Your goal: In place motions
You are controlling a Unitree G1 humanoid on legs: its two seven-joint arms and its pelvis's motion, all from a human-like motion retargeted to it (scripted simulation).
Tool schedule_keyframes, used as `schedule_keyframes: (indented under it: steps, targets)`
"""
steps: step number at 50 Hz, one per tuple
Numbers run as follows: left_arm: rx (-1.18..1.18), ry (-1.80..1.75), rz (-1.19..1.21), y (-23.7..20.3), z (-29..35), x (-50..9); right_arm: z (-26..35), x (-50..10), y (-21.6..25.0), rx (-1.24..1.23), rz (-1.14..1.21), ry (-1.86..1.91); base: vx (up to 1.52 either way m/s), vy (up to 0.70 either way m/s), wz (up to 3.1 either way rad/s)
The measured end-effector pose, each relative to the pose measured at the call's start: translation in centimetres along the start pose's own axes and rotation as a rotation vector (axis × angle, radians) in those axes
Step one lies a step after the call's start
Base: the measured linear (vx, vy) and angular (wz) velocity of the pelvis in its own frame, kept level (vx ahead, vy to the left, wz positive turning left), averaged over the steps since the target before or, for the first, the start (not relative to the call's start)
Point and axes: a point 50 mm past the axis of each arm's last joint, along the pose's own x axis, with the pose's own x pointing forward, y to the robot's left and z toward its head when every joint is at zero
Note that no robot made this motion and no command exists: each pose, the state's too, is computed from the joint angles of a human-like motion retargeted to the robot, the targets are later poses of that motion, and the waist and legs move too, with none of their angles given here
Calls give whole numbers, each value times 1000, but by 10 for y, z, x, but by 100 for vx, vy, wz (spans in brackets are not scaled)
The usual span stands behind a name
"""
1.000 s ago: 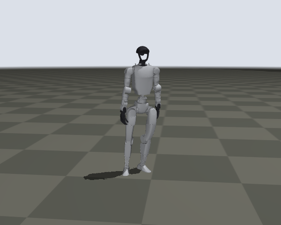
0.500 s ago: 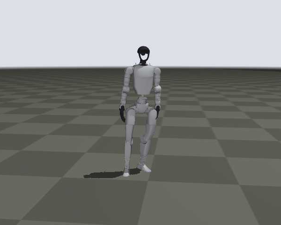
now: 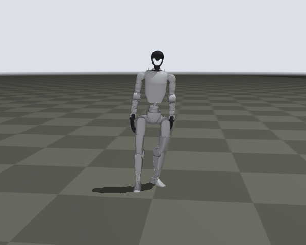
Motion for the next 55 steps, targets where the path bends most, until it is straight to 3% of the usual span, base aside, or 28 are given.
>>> schedule_keyframes:
  steps: [18, 38, 55]
  targets:
    - [19, -169, -24, 0, 48, -7, -46, -1, 6, 168, 8, 169, -2, 6, -25]
    - [11, -64, -18, 2, 17, -2, -16, 1, 5, 80, 4, 52, 0, -10, 25]
    - [-13, -78, -1, 4, 16, -2, -26, 2, 6, 45, 16, 82, 18, -25, 73]
